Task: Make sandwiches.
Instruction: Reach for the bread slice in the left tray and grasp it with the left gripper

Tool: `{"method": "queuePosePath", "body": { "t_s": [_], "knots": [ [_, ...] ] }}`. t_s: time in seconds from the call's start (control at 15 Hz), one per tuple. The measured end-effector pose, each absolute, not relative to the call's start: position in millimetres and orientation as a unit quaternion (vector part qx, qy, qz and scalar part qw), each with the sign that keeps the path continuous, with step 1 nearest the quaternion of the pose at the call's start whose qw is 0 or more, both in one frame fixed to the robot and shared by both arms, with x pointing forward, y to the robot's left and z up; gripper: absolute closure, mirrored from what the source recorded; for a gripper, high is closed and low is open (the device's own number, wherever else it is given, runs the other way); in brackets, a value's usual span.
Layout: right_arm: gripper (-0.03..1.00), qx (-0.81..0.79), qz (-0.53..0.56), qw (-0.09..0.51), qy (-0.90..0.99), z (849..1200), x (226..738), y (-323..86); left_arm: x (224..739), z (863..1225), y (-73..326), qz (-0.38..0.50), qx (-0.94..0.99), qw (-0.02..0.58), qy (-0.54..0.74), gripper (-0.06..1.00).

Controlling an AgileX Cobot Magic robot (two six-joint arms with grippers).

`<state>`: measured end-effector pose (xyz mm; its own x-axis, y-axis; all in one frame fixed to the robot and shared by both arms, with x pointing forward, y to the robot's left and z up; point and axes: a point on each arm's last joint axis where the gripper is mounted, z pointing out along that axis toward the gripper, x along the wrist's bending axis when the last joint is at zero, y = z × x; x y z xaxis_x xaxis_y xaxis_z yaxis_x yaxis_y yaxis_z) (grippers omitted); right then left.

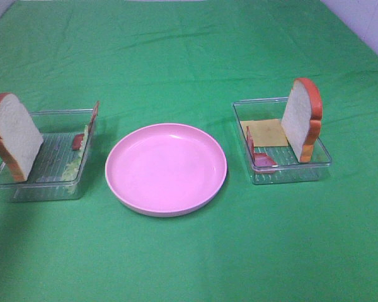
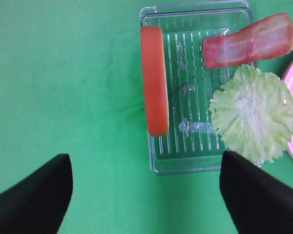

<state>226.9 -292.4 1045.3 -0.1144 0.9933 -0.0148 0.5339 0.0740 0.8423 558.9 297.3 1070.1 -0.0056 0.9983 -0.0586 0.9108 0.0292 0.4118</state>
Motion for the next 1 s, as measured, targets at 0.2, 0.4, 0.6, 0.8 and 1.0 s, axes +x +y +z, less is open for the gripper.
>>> {"method": "queuePosePath", "body": {
  "t_s": [0.2,0.4,0.6,0.8,1.0],
  "knots": [
    [0.21,0.581,0.354,0.324,0.657,1045.3,226.9,-292.4,593.7,1035.1,296.8,0.096,0.688,0.14,0.705,0.16],
    [0.21,0.581,0.354,0.324,0.657,1045.3,226.9,-292.4,610.2,992.1,292.3,0.053,0.692,0.108,0.712,0.16],
    [0.21,0.581,0.354,0.324,0.657,1045.3,226.9,-292.4,618.7,970.7,287.5,0.049,0.698,0.1,0.708,0.17],
    [0.21,0.581,0.354,0.324,0.657,1045.3,226.9,-292.4,628.5,964.3,287.7,0.073,0.693,0.122,0.706,0.36],
    [0.21,0.581,0.354,0.324,0.657,1045.3,226.9,-292.4,630.6,964.9,287.7,0.081,0.691,0.131,0.706,0.61]
  ]
}}
